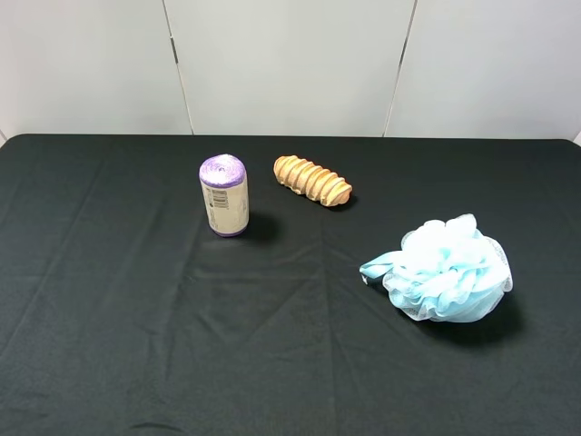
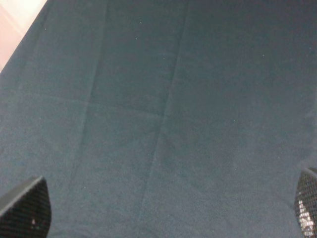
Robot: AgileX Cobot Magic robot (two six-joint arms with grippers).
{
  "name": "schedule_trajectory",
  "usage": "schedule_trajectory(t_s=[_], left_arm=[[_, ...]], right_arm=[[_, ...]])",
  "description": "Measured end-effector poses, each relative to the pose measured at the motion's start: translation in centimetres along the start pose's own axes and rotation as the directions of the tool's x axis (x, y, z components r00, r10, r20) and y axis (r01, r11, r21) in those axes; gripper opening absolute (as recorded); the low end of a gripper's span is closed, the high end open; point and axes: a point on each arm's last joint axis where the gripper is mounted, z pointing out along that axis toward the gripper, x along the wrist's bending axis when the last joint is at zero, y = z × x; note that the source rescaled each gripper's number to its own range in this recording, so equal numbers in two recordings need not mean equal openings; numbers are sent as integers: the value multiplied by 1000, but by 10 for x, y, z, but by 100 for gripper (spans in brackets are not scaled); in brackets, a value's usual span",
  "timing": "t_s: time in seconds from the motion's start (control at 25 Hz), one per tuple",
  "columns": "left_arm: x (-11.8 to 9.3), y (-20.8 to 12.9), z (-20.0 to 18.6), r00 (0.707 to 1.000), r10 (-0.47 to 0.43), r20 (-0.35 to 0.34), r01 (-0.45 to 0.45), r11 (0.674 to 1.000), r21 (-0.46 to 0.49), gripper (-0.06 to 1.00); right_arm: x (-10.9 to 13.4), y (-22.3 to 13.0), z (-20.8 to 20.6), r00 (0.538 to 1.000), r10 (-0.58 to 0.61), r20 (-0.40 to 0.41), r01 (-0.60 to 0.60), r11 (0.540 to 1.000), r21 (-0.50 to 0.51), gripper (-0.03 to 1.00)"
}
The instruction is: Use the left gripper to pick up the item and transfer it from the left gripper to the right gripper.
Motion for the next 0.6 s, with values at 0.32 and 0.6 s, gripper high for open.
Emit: schedule_trajectory(t_s=[0.32, 0.6], left_arm=[[0, 0, 0, 1000, 0, 0, 0, 1000, 0, 99], [0, 0, 0, 1000, 0, 0, 0, 1000, 0, 99]], right_arm=[[0, 0, 0, 1000, 0, 0, 0, 1000, 0, 100], [0, 0, 0, 1000, 0, 0, 0, 1000, 0, 100]])
